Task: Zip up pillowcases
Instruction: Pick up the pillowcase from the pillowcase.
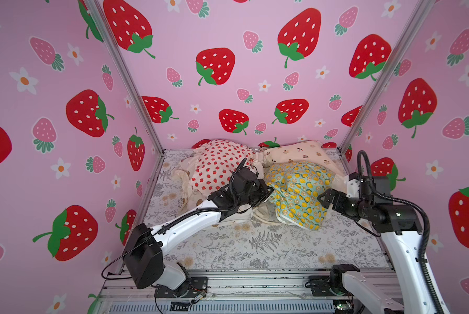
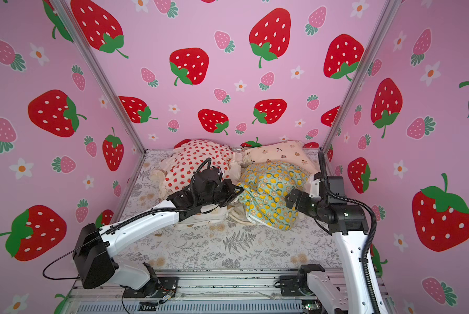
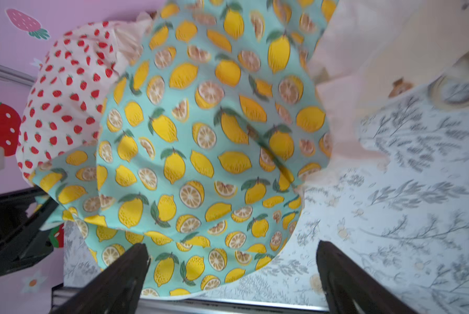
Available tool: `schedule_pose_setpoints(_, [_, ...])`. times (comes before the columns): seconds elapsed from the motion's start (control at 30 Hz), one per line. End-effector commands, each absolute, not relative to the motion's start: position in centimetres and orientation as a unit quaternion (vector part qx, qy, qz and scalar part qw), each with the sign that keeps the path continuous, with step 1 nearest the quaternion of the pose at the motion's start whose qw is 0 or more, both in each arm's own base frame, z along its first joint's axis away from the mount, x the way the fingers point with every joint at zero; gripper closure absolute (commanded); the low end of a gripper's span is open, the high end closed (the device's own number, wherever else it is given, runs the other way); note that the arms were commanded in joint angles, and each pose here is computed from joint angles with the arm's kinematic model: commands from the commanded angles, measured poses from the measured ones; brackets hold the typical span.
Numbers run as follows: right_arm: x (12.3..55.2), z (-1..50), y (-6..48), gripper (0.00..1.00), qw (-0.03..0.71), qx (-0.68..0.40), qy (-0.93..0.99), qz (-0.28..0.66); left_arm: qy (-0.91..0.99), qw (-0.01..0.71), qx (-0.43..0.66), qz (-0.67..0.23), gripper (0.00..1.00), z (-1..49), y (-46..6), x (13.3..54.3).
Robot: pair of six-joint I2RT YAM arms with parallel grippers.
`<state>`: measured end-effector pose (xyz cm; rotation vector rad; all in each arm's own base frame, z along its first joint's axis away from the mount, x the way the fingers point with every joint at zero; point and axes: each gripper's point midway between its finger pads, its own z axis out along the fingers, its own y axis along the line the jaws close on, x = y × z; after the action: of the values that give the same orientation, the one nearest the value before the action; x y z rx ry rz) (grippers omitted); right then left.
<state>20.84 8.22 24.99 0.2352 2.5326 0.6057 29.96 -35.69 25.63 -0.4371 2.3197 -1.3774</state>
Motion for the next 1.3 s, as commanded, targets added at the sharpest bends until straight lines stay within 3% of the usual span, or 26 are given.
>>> schedule_pose_setpoints(0.0, [17.3, 23.8, 10.4, 0.00, 0.198, 0.107, 0.929, 0.293, 0.818, 0.211, -0.170, -0.508, 1.00, 26.8, -35.8, 30.2])
schedule_pose_setpoints(0.2, [16.5, 22.3, 12.8, 0.00, 0.179, 0.117, 0.902, 0.376, 0.814, 0.205, -0.180, -0.513, 1.00, 26.6, -36.0, 30.4])
schedule_pose_setpoints(0.33, [16.0, 22.2, 12.8, 0.00, 0.187, 0.097, 0.910, 0.358, 0.809, 0.193, -0.196, -0.519, 1.00, 26.5, -36.1, 30.2])
schedule_pose_setpoints(0.5, [15.4, 21.1, 15.4, 0.13, 0.173, 0.089, 0.898, 0.395, 0.807, 0.187, -0.200, -0.523, 1.00, 26.8, -36.5, 29.9])
schedule_pose_setpoints(0.8, [15.2, 19.4, 20.2, 0.22, 0.172, 0.025, 0.905, 0.389, 0.806, 0.170, -0.202, -0.529, 1.00, 26.8, -36.9, 29.6])
schedule_pose_setpoints(1.13, [24.4, 19.8, 16.8, 0.28, 0.310, 0.071, 0.909, 0.267, 0.840, 0.140, -0.144, -0.504, 1.00, 25.9, -36.7, 26.3])
schedule_pose_setpoints(1.27, [27.4, 20.4, 16.6, 0.31, 0.319, 0.072, 0.901, 0.285, 0.841, 0.125, -0.124, -0.511, 0.86, 25.0, -36.9, 25.5])
